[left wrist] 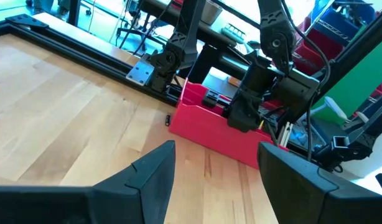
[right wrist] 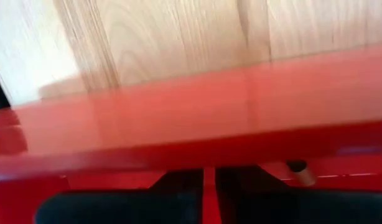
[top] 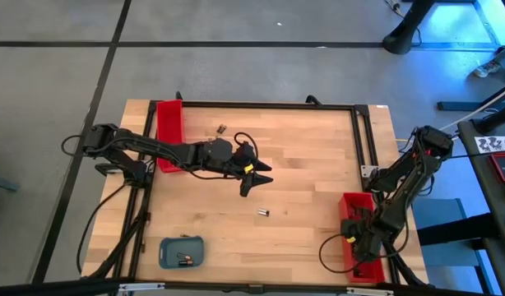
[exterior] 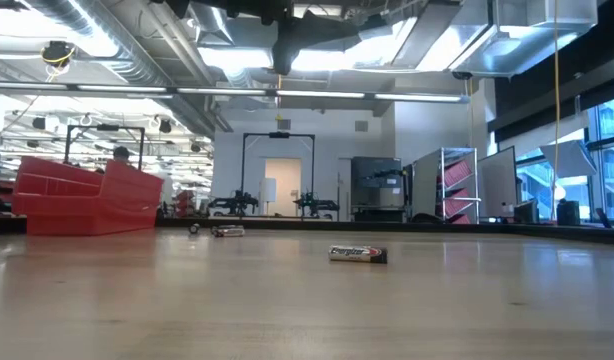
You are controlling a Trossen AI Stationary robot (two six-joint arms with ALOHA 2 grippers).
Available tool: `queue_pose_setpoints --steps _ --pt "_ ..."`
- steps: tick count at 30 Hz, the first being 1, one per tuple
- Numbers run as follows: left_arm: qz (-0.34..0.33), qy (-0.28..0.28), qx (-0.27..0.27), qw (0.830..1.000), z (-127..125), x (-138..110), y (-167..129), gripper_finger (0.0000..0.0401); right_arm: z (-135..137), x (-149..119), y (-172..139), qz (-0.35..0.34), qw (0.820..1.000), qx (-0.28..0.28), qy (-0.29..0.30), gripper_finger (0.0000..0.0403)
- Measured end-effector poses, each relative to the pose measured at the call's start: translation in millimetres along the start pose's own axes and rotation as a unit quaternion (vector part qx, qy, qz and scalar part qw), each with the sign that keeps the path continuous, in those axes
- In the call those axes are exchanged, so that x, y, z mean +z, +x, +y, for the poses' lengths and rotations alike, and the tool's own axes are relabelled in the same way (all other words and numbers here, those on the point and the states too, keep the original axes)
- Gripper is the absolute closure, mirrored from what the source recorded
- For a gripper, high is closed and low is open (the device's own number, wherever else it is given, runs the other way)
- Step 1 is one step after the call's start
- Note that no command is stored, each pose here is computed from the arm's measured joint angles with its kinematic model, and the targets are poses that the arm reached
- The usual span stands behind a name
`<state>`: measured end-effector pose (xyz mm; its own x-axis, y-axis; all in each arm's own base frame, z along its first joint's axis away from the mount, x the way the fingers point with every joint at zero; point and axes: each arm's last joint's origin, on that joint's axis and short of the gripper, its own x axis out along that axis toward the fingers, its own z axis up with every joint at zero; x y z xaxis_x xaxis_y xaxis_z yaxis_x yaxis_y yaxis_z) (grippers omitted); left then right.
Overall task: Sort batteries
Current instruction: Put the small black battery into the bottom red bin
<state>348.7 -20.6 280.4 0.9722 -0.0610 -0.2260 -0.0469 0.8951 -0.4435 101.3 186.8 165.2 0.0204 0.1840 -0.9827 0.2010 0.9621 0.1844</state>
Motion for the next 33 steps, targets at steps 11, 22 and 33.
queue_pose_setpoints --steps 11,22,33 --pt "0.000 0.000 0.000 1.000 0.1 0.1 0.0 0.0185 0.1 0.0 -0.1 0.000 1.000 0.000 0.002 0.0348" --pt "0.000 0.000 0.000 1.000 0.1 0.0 0.0 0.0185 2.0 -0.7 -3.3 0.018 1.000 0.003 0.012 0.0345" --pt "0.000 0.000 0.000 1.000 0.2 0.0 0.0 0.0185 6.8 0.3 -8.3 0.009 1.000 0.010 0.012 0.0345"
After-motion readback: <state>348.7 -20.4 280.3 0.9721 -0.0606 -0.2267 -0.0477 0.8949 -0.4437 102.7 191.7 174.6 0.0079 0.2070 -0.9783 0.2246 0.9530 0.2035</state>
